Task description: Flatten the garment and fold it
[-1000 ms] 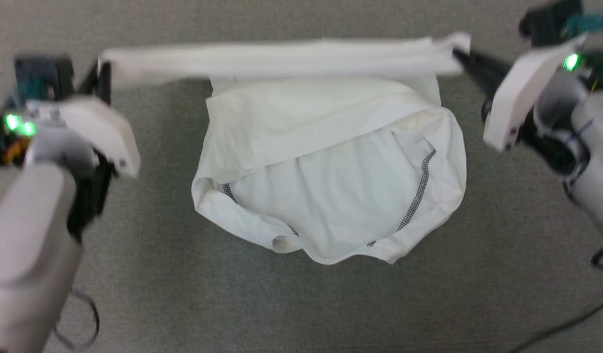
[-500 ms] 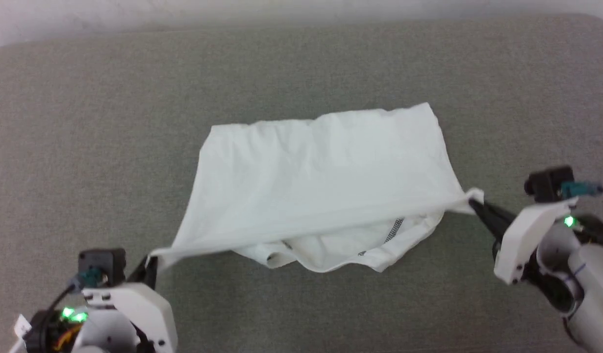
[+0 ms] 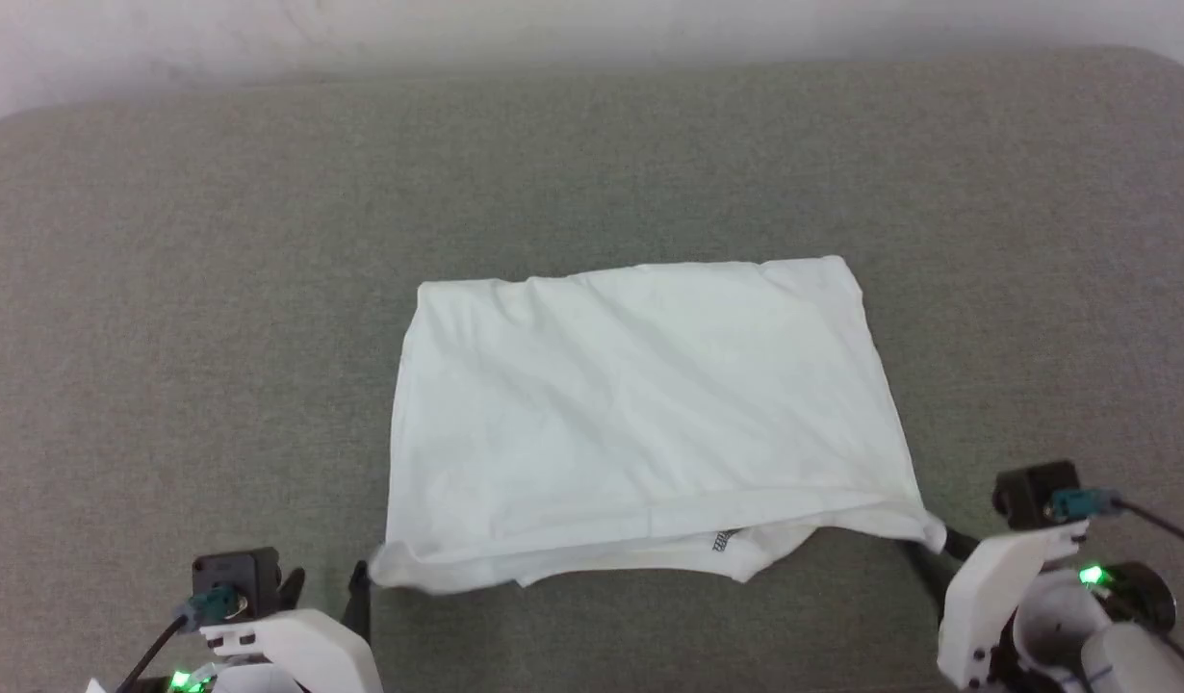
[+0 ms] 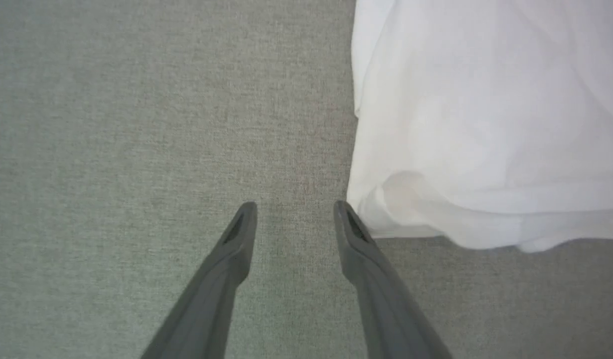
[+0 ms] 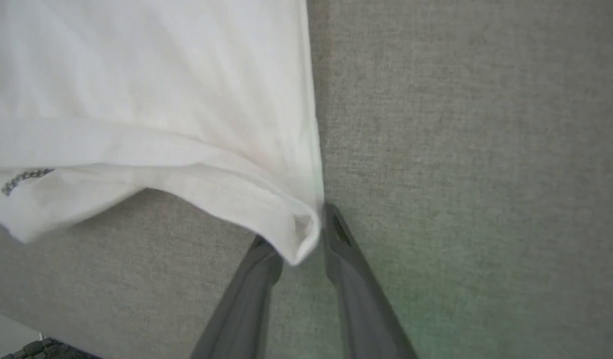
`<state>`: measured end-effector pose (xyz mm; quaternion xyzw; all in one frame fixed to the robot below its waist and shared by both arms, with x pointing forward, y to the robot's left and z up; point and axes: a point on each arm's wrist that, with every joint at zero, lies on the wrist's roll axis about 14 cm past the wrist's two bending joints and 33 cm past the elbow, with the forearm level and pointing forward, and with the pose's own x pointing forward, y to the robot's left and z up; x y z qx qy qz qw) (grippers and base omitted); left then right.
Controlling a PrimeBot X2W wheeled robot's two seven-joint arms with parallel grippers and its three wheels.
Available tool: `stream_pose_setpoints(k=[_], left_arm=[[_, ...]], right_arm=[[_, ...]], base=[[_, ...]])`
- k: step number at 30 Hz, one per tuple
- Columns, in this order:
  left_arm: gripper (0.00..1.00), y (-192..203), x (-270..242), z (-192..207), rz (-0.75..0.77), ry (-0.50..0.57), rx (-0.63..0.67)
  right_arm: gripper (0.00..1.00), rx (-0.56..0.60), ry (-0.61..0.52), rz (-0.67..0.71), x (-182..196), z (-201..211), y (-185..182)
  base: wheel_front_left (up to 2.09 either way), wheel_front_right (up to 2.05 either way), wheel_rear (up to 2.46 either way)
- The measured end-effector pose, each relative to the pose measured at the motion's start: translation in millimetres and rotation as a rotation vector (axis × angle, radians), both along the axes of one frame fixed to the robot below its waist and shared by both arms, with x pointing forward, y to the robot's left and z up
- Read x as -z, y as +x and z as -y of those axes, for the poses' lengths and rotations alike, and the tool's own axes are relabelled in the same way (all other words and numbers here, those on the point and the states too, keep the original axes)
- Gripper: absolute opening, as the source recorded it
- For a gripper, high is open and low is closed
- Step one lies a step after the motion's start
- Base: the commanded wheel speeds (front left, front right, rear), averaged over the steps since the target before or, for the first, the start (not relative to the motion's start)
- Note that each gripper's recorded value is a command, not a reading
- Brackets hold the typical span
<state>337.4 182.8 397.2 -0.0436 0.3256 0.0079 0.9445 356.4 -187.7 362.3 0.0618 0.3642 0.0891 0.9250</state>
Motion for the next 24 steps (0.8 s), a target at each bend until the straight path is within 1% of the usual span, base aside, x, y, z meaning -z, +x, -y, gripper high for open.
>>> stream_pose_setpoints(k=[3,4,11,14,16,20,24], left_arm=[[1.0,8.9,-16.9,-0.3,0.103,-0.013,-0.013],[1.0,12.6,-24.2,-1.8,0.144,-0.014,-0.023],[1.0,30.2,-80.4,-12.0,0.422,0.002,-0.054],[1.0,34.2,-108.3,-18.1,0.556,0.029,-0.059],[1.0,35.2,-123.5,-24.5,0.631,0.056,-0.066],[1.0,34.5,-140.5,-43.8,0.704,0.113,-0.096],[1.0,33.9,-158.8,-59.3,0.771,0.169,-0.098]], right_arm=[[1.0,-0.002,-0.012,0.008,-7.3,-4.7,-13.3],[1.0,0.002,-0.016,0.03,-13.5,-4.9,-15.4],[1.0,0.071,-0.011,0.258,-81.8,1.6,-7.8],[1.0,0.102,-0.007,0.307,-99.9,7.2,-6.4],[1.0,0.116,-0.013,0.315,-105.9,12.8,-5.7],[1.0,0.151,-0.026,0.301,-107.8,30.1,-1.7],[1.0,0.164,-0.017,0.262,-104.8,40.8,13.2]], base=[[0.0,0.0,0.0],[0.0,0.0,0.0],[0.0,0.0,0.0],[0.0,0.0,0.0],[0.0,0.0,0.0],[0.0,0.0,0.0],[0.0,0.0,0.0]])
